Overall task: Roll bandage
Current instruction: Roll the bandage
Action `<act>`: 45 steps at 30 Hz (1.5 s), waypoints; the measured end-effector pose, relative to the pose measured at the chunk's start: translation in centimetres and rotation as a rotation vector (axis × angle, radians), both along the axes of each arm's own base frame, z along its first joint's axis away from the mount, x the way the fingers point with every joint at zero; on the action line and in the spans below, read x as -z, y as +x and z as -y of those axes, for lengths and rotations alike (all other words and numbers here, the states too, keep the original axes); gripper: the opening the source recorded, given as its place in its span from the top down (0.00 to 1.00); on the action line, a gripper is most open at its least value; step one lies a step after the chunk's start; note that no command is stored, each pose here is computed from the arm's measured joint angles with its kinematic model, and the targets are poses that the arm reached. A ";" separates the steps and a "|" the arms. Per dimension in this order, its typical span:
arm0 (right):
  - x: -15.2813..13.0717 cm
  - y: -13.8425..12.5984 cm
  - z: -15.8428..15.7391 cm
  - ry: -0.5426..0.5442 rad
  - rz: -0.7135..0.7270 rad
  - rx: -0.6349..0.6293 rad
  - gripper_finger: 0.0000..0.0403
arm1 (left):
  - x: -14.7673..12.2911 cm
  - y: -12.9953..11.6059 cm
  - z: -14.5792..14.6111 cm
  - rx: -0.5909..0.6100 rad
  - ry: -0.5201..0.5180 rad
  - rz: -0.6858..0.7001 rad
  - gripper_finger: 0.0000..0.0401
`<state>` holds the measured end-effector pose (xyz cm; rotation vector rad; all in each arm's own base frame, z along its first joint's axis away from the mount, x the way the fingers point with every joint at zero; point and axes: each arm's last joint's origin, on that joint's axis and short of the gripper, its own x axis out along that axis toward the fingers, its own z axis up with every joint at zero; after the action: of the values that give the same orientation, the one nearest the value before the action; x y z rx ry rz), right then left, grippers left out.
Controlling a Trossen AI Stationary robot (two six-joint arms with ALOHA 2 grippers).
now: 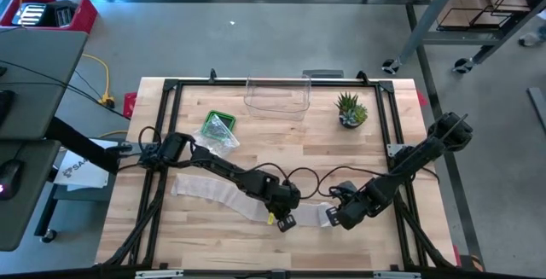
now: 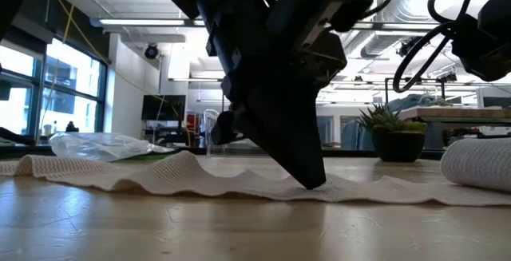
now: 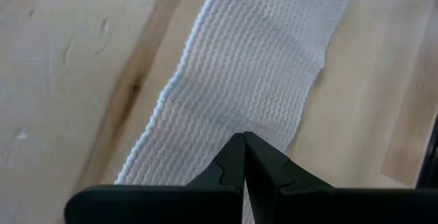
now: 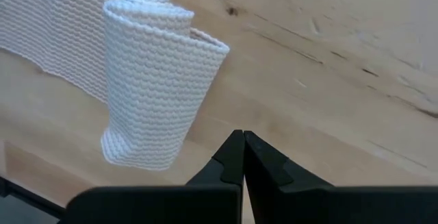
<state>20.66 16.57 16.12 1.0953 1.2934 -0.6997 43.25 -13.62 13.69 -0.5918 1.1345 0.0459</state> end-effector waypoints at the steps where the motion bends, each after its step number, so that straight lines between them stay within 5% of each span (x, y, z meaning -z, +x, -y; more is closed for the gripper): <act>1: 0.0 0.0 0.0 -0.002 0.001 -0.008 1.00 | -0.3 0.0 0.0 0.008 0.007 0.012 1.00; 11: 0.9 -0.3 -0.1 0.032 0.023 -0.021 1.00 | -2.5 0.3 -0.2 0.042 0.079 0.140 0.98; 24: 3.5 -1.3 -0.1 0.080 0.185 0.125 1.00 | -0.3 1.5 0.1 0.071 0.086 0.210 1.00; 45: 3.3 -0.7 -0.1 0.070 0.317 0.188 1.00 | 2.1 2.5 0.2 0.078 0.057 0.240 1.00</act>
<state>19.95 16.68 12.81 1.3381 0.9585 -0.5936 45.76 -13.78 11.58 -0.4873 0.9193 -0.0585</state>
